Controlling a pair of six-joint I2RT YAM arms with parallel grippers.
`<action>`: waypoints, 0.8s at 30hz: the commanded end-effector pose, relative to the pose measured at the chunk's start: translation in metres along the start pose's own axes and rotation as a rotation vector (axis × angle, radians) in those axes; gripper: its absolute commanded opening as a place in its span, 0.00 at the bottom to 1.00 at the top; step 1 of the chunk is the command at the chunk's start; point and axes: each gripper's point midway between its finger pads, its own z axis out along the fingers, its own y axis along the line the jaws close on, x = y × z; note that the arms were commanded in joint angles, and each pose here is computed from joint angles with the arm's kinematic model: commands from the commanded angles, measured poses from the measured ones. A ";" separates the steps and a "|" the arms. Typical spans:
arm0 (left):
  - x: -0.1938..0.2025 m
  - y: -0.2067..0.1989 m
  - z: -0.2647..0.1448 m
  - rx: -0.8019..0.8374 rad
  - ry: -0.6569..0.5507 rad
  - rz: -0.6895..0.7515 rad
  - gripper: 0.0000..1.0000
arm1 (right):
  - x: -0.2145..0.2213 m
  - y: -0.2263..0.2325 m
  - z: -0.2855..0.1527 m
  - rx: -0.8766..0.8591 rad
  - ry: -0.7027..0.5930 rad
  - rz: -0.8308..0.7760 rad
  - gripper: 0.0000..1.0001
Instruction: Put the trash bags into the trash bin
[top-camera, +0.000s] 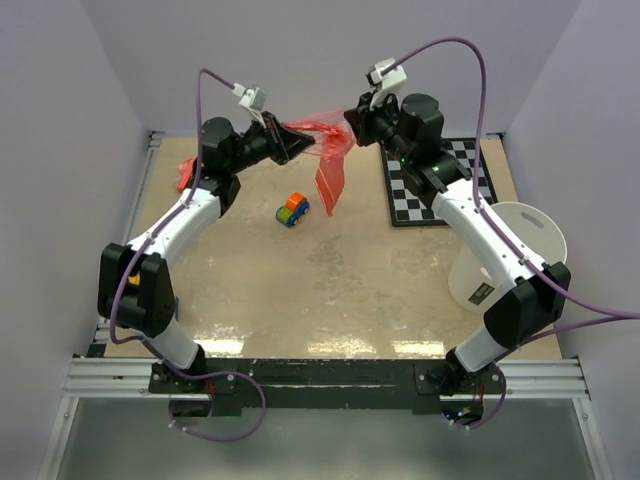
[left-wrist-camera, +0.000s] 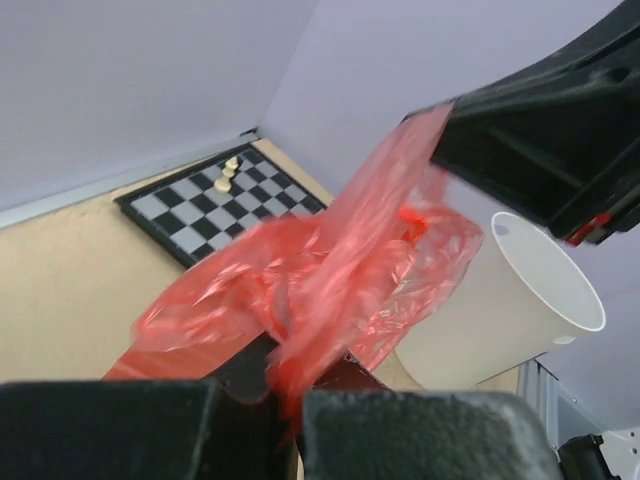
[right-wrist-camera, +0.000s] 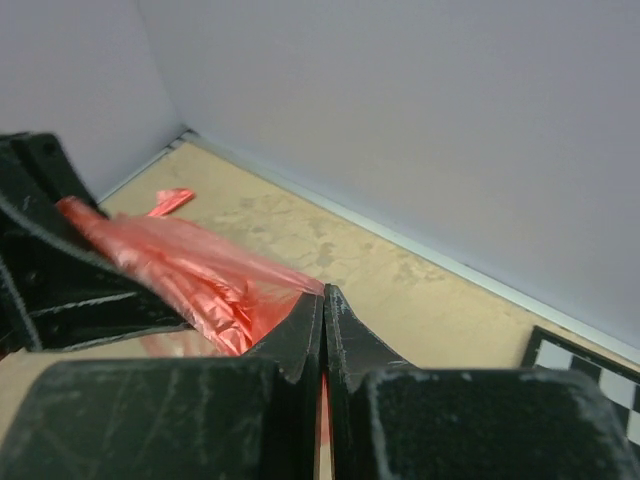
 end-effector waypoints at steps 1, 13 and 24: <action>-0.002 0.028 -0.031 -0.165 0.022 0.014 0.00 | -0.049 -0.046 -0.010 0.266 -0.149 -0.009 0.00; -0.003 0.057 -0.069 -0.284 0.092 0.044 0.00 | -0.056 -0.059 -0.018 0.350 -0.176 0.022 0.00; -0.033 0.031 -0.084 -0.223 0.107 0.330 0.00 | 0.016 0.045 -0.024 -0.301 0.043 -0.177 0.31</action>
